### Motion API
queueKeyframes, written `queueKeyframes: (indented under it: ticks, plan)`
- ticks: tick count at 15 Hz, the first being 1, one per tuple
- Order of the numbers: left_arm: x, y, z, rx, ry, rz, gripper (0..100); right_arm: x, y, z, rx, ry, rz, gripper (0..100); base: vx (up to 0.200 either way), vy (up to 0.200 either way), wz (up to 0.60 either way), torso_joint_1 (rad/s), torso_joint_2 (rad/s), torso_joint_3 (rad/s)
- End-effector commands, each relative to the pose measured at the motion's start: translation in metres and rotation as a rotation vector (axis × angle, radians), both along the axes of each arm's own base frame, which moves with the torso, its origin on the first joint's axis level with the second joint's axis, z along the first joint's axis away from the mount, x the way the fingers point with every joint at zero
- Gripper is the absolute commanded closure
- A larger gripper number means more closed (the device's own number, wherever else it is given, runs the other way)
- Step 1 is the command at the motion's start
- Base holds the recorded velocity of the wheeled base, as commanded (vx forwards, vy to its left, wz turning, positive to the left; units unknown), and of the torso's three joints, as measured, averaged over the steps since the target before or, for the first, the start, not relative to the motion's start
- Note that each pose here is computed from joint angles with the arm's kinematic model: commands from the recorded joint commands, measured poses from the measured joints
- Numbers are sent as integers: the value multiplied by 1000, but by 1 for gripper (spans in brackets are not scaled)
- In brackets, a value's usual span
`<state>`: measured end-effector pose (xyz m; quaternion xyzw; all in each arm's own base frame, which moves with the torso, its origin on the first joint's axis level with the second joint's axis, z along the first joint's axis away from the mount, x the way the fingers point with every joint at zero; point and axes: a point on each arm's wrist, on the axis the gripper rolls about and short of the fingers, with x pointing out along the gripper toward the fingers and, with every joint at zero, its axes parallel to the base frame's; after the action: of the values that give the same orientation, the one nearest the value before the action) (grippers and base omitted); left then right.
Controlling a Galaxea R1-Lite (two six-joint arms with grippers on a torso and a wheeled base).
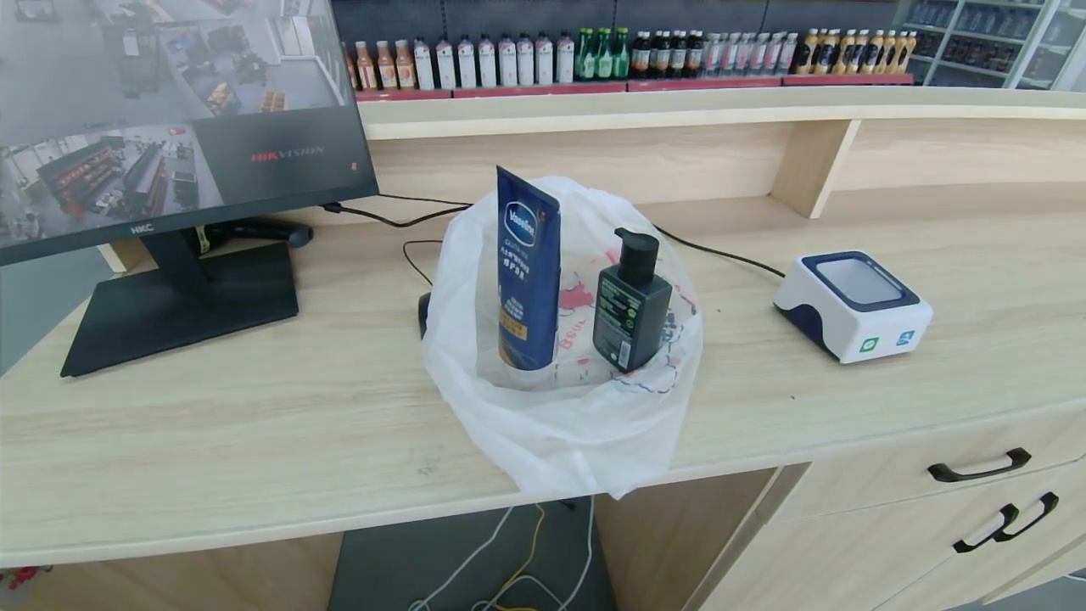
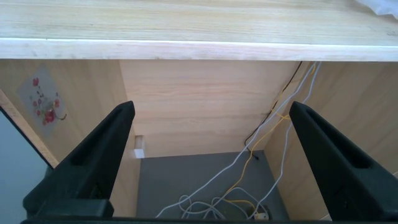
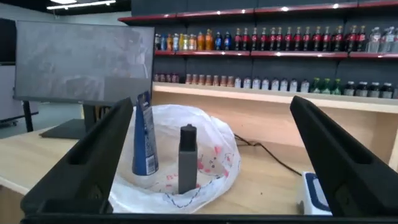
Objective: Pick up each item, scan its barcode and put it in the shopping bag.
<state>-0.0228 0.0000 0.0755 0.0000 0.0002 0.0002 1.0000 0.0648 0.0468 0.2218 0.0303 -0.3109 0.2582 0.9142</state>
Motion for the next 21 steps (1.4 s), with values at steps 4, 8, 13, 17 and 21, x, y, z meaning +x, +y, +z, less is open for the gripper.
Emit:
queueKeyframes:
  ticks: [4,8,13,17,21]
  plan:
    - [0,0,0,0,0,1,0,-95,-69,-103,-251,372,53,0,0,0,0,0,0,0]
    - [0,0,0,0,0,0,0,-90,-65,-124,-320,453,50,0,0,0,0,0,0,0]
    - [0,0,0,0,0,0,0,-84,-59,-145,-294,544,9,0,0,0,0,0,0,0]
    - [0,0,0,0,0,0,0,-76,-50,-143,-264,720,-282,0,0,0,0,0,0,0]
    - [0,0,0,-2,0,0,0,-81,-49,-144,-190,693,-450,0,0,0,0,0,0,0]
